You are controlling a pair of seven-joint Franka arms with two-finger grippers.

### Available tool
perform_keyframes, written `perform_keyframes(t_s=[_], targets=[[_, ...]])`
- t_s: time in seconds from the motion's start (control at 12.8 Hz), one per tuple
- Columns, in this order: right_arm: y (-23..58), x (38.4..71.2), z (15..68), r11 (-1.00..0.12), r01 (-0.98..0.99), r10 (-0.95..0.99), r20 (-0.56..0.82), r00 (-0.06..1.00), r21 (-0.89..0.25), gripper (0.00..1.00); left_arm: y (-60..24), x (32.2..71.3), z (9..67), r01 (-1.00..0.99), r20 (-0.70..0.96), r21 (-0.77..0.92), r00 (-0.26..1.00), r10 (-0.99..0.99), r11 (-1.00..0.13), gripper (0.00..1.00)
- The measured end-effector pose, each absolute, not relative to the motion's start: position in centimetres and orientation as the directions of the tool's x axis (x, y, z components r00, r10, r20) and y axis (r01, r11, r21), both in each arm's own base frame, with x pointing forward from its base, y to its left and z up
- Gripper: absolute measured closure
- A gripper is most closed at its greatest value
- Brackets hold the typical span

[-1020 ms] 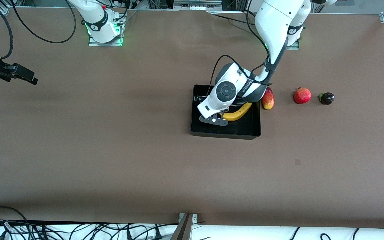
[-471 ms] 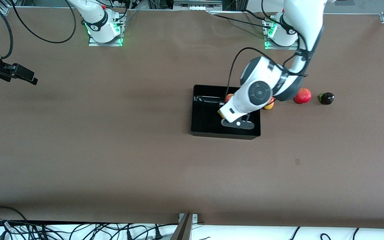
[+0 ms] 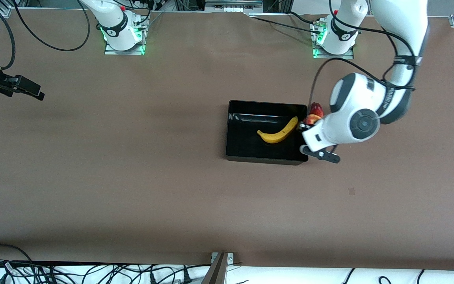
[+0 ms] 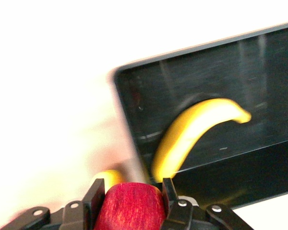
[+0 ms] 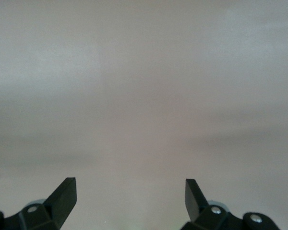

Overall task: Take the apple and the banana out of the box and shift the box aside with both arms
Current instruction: 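Lift the red apple out of the box with the left gripper, then lower the apple onto the table beside the box and open the left gripper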

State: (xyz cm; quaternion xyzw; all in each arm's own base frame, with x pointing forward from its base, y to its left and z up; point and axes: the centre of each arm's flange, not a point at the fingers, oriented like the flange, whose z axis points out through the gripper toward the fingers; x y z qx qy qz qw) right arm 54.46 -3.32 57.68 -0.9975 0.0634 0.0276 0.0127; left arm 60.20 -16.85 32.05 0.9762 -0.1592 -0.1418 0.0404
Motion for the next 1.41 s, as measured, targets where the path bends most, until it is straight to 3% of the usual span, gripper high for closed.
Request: perform_keyframes(t_s=[0.63,1.33,1.41], targets=[[-3.3,54.5,57.7,-0.992,-0.127,-0.126,-0.057,0.99,-0.022,0.0,-6.4,61.5,20.5,-0.509,-0.172,0.053,0.843,-0.509,-0.859,0.46],[-3.4,54.4,57.7,-0.991,-0.128,-0.127,-0.058,0.99,-0.022,0.0,-6.6,60.9,18.0,-0.519,-0.195,0.069,0.831,-0.521,-0.852,0.45],[-3.4,54.4,57.7,-0.991,-0.129,-0.128,-0.058,0.99,-0.022,0.0,-6.6,60.9,18.0,-0.519,-0.196,0.069,0.83,-0.522,-0.852,0.41]])
